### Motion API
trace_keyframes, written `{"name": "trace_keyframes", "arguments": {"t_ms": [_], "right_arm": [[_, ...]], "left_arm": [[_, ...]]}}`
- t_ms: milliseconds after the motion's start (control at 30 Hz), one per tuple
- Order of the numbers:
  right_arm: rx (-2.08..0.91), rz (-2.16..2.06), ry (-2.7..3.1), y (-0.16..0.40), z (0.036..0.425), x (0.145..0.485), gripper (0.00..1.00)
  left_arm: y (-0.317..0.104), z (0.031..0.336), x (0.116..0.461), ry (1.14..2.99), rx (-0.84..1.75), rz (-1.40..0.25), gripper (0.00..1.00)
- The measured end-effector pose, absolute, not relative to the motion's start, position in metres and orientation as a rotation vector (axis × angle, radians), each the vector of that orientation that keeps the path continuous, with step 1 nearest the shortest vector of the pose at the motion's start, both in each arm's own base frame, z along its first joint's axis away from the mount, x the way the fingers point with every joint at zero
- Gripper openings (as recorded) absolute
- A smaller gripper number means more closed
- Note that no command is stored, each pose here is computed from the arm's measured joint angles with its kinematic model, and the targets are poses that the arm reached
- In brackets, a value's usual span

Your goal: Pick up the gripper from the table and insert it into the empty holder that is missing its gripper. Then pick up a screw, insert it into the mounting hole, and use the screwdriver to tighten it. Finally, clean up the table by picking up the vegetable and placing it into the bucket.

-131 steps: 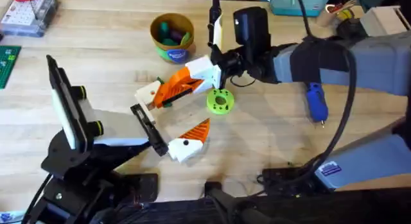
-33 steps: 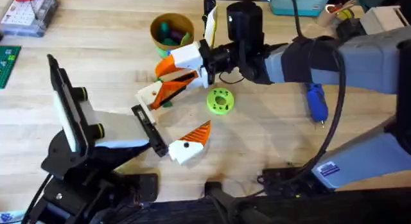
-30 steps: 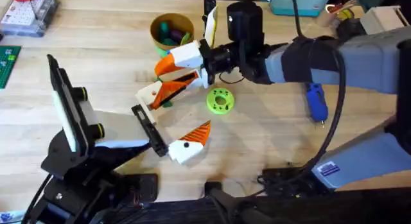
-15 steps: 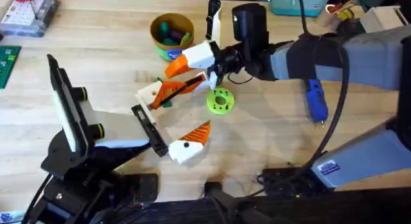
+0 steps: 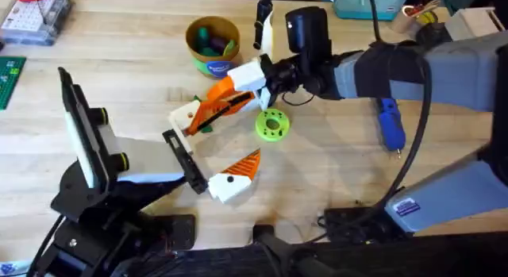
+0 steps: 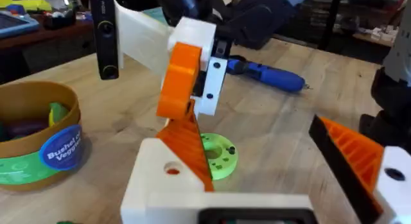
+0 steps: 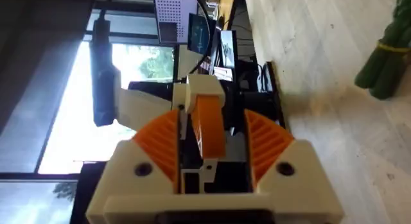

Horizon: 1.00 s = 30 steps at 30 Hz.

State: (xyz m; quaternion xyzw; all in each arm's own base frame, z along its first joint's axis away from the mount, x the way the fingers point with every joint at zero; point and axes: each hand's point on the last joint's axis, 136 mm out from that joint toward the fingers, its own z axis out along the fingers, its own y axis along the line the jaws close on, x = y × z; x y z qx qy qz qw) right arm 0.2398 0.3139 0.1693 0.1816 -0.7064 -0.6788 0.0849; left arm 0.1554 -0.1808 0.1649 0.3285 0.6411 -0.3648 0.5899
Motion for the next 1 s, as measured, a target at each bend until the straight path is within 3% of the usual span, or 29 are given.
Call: {"name": "trace_keyframes", "arguments": {"t_ms": [200,1000], "right_arm": [[0.56,-2.03,-2.097,0.3132,0.1699,0.2383,0.026],[0.527,-2.011,-2.121,0.3177,0.1679,0.2395,0.008]], "left_arm": [[-0.1808,0.1647,0.1554,1.495,0.762,-0.852,0.99],[-0.1794,0.1645,0.1575,1.505,0.744,-0.849,0.99]]}}
